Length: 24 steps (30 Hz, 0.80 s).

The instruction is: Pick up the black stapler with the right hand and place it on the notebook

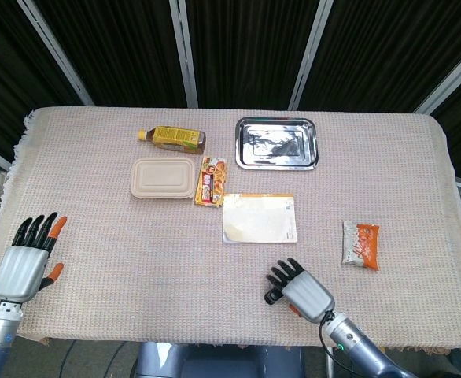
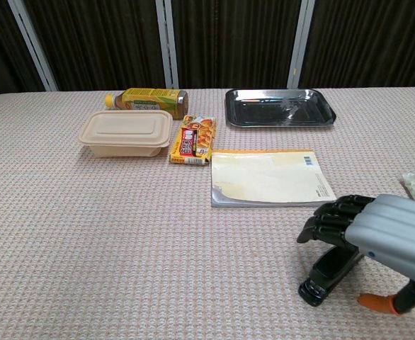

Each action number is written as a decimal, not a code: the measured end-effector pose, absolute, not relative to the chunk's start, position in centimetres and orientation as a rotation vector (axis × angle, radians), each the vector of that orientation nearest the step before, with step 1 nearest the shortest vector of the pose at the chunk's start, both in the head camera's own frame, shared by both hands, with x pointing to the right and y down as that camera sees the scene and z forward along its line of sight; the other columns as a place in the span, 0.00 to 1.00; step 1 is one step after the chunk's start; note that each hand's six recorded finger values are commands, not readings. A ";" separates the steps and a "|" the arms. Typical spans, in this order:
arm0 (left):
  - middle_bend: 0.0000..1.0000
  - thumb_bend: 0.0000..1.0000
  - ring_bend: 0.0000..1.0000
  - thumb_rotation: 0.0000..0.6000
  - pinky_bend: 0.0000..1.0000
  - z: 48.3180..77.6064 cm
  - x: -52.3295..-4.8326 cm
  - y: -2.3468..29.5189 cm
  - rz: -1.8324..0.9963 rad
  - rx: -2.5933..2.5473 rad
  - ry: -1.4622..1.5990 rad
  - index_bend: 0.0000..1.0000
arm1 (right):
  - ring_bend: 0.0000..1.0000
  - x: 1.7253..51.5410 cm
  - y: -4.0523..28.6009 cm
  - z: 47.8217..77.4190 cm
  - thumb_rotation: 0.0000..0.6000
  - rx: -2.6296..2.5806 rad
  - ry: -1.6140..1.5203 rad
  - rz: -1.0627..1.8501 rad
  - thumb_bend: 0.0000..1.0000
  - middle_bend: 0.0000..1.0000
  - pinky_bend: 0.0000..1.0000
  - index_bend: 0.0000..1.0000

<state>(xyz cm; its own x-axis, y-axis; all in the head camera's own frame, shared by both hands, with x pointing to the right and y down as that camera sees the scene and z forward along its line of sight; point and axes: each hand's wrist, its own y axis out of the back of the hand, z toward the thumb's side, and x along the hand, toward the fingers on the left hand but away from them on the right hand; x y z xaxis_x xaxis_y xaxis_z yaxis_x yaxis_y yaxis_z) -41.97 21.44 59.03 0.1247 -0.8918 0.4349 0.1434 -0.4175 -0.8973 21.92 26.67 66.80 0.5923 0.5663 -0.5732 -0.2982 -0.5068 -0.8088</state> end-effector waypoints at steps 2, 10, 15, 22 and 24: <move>0.00 0.30 0.00 1.00 0.07 59.1 -42.0 21.4 -1.453 -1.502 0.766 0.00 | 0.17 21.8 26.5 67.0 1.00 -1.818 -0.210 1.073 0.30 0.21 0.24 0.25; 0.00 0.30 0.00 1.00 0.07 59.4 -42.0 21.3 -1.468 -1.502 0.759 0.00 | 0.38 21.5 26.0 67.7 1.00 -1.804 -0.191 1.046 0.47 0.36 0.50 0.50; 0.00 0.30 0.00 1.00 0.07 59.4 -42.1 21.2 -1.469 -1.498 0.763 0.00 | 0.45 21.5 26.1 68.6 1.00 -1.809 -0.163 1.054 0.52 0.41 0.56 0.57; 0.00 0.30 0.00 1.00 0.07 59.5 -42.0 21.3 -1.471 -1.502 0.758 0.00 | 0.54 21.3 26.0 68.8 1.00 -1.801 -0.156 1.042 0.56 0.49 0.65 0.68; 0.00 0.30 0.00 1.00 0.07 59.5 -42.0 21.3 -1.471 -1.503 0.756 0.00 | 0.55 21.2 25.9 68.5 1.00 -1.793 -0.161 1.036 0.56 0.49 0.66 0.69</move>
